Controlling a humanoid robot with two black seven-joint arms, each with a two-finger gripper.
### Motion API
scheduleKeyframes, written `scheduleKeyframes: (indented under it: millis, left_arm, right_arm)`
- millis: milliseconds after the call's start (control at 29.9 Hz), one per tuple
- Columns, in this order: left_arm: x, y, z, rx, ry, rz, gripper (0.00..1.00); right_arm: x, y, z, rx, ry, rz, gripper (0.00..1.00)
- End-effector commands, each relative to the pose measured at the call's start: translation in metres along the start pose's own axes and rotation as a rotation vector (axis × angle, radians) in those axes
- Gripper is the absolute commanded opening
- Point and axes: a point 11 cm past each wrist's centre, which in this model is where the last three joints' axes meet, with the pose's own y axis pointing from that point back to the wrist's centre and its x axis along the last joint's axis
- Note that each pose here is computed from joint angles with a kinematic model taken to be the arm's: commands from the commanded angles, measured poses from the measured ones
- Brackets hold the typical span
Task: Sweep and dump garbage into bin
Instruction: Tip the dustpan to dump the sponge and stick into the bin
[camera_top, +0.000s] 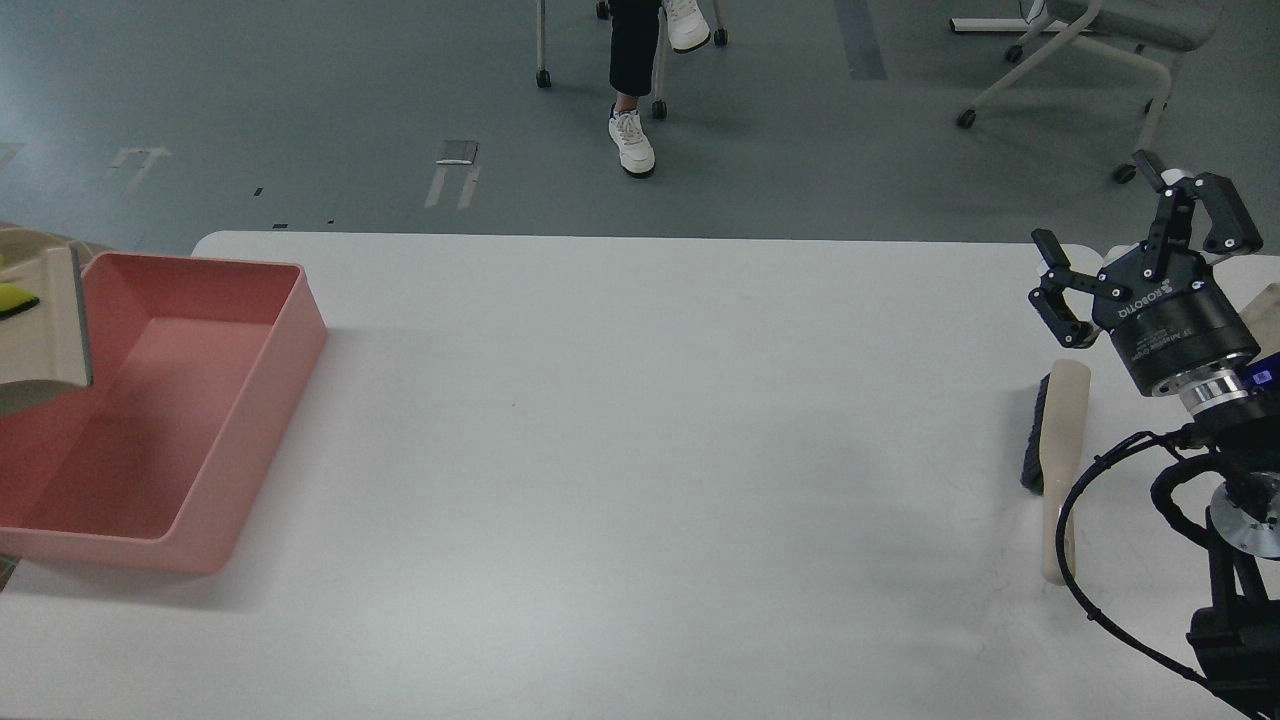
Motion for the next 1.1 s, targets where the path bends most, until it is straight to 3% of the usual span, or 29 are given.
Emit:
scheduleKeyframes:
  millis: [0,635,1070]
  left_arm:
    - [-0.012,-0.008,0.013,-0.006,-0.052,-0.067,0.0]
    - [-0.036,-0.017,0.032,0.067,-0.356,-0.259,0.0]
    - [-0.036,-0.024,0.067,0.014,-0.45,-0.253,0.0]
  right_arm:
    - [0.001,0.001,0.001,-0.004,-0.001,0.003,1.0]
    - [0.004,0.006,0.004,-0.009,-0.004,0.014,1.0]
    - [0.007,0.013,0.01,-0.024,-0.007,0.02,1.0]
